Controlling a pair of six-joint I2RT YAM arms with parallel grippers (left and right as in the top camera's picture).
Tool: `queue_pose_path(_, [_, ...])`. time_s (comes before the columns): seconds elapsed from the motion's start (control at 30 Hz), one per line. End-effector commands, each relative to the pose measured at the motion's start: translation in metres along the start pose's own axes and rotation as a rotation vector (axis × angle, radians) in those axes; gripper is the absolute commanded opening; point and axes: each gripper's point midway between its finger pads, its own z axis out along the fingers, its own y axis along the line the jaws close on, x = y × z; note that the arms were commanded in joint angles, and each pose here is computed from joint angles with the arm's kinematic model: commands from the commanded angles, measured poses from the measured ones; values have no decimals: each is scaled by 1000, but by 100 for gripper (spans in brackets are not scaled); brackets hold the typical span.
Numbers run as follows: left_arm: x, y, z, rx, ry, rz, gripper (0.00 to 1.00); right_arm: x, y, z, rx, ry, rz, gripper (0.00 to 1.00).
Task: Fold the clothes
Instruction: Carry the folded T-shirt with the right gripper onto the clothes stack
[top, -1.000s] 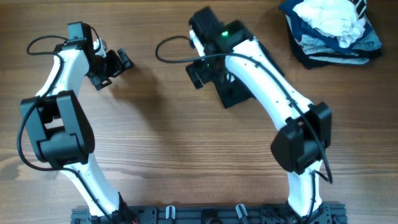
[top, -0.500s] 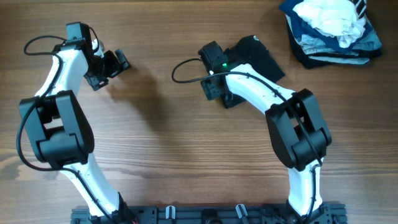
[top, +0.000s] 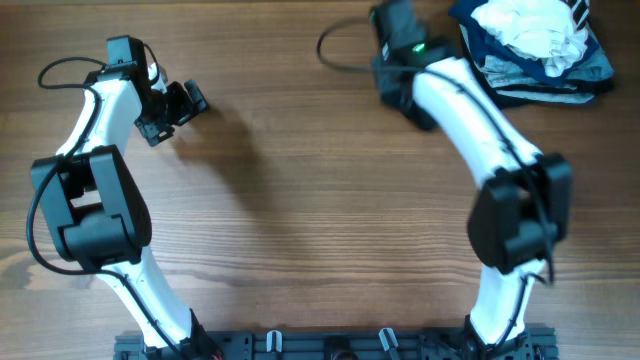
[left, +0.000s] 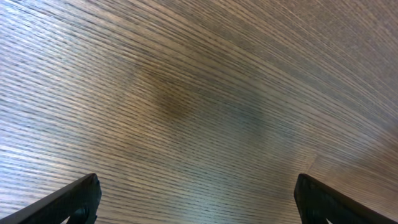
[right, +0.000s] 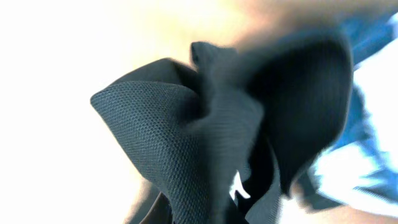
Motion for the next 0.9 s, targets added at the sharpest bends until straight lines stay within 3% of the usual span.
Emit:
queue_pose_path(0.0, [-8,-1,-13,-6,-39,28,100,-78,-67,-95,39,-285,28,4])
queue_pose_path(0.07, [-9,-1,-13,-4,-45,30,100,-97,-104,-116,64,-386,14,4])
queue_pose_path(0.17, [-9,-2,-13,-4,-46,30,100,-98,-163,-117,165,-420,51,4])
queue_pose_path(0.27, [-9,-2,-13,-4,-46,30,100,-90,-221,-115,264,-426,96,4])
queue_pose_path(0.37, [-9,-2,-13,-4,-45,30,100,-71,-312,-124,434,-445,130,4])
queue_pose_path(0.5, [-12,-3,-13,0,-55,32,100,-48,-377,-110,485,-459,122,4])
queue_pose_path(0.7, [-14,-3,-13,2,-62,34,100,-16,-402,9,501,-375,103,4])
queue_pose_path(0.8, [-14,-3,-13,3,-63,34,100,-8,-384,73,476,-367,91,4])
queue_pose_path(0.87, [-14,-3,-13,3,-63,34,100,-23,-359,84,451,-392,75,4])
